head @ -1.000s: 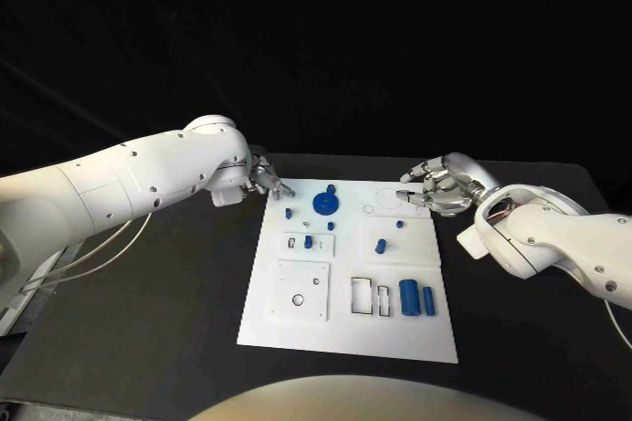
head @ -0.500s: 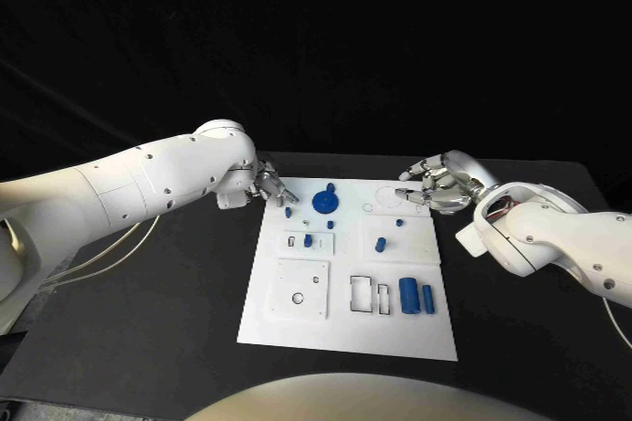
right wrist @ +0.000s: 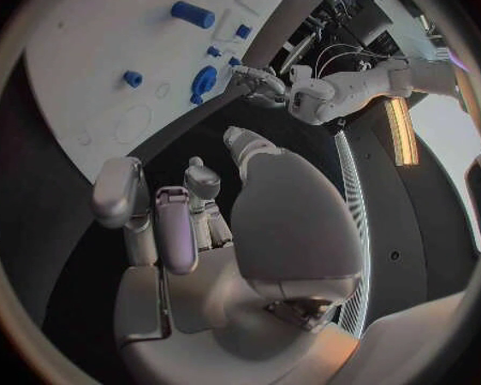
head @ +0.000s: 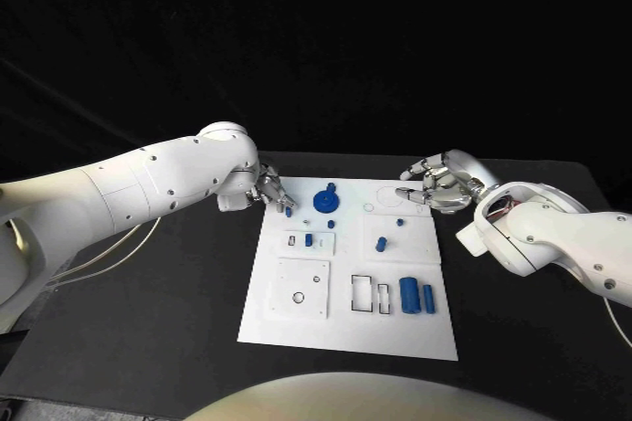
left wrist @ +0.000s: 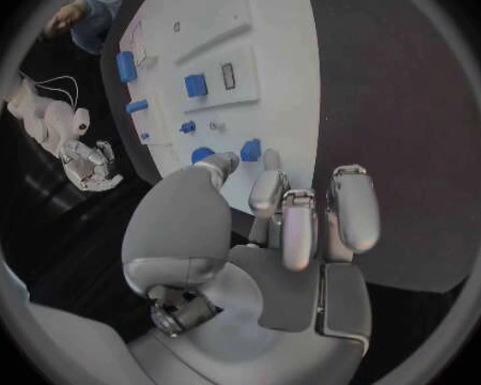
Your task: Assemble the parts on the task board
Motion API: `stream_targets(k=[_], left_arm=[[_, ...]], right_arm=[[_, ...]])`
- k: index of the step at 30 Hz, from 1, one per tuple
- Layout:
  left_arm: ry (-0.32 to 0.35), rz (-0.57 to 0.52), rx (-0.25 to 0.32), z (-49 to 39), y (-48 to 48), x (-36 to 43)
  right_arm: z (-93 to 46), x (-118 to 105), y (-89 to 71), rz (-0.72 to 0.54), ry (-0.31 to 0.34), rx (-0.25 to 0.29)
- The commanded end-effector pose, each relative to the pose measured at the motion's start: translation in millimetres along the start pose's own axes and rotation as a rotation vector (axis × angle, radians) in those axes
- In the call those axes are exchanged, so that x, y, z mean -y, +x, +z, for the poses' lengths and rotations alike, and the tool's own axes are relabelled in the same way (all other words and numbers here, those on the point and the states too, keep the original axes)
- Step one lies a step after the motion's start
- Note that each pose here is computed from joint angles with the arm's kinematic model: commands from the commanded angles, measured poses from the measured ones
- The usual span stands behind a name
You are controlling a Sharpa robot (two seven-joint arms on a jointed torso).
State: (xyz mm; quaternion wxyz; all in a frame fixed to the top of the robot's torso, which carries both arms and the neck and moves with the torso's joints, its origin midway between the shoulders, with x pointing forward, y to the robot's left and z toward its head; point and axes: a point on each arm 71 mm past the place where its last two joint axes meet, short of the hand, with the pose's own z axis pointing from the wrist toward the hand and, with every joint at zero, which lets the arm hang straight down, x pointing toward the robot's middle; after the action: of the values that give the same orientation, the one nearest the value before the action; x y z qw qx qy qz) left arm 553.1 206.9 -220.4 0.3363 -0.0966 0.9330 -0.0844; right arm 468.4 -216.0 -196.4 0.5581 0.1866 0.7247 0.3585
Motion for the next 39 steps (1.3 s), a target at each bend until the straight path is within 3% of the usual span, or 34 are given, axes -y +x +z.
stream_targets(k=[1, 12, 27, 39], left_arm=[[0.017, 0.006, -0.03, 0.0, 2.9, 2.8], [0.028, -0.018, -0.025, -0.1, 3.0, 4.0], [0.058, -0.13, -0.024, 0.1, 1.9, 4.4], [0.079, -0.218, -0.047, -5.4, 5.5, -1.8]], right_arm=[[0.1, -0.6, 0.6, -0.01, -0.008, -0.002], [0.3, -0.6, 0.8, -0.009, -0.006, -0.003], [0.6, -0.1, 0.9, -0.01, -0.003, -0.006], [0.6, 0.8, 0.4, -0.011, 0.001, -0.006]])
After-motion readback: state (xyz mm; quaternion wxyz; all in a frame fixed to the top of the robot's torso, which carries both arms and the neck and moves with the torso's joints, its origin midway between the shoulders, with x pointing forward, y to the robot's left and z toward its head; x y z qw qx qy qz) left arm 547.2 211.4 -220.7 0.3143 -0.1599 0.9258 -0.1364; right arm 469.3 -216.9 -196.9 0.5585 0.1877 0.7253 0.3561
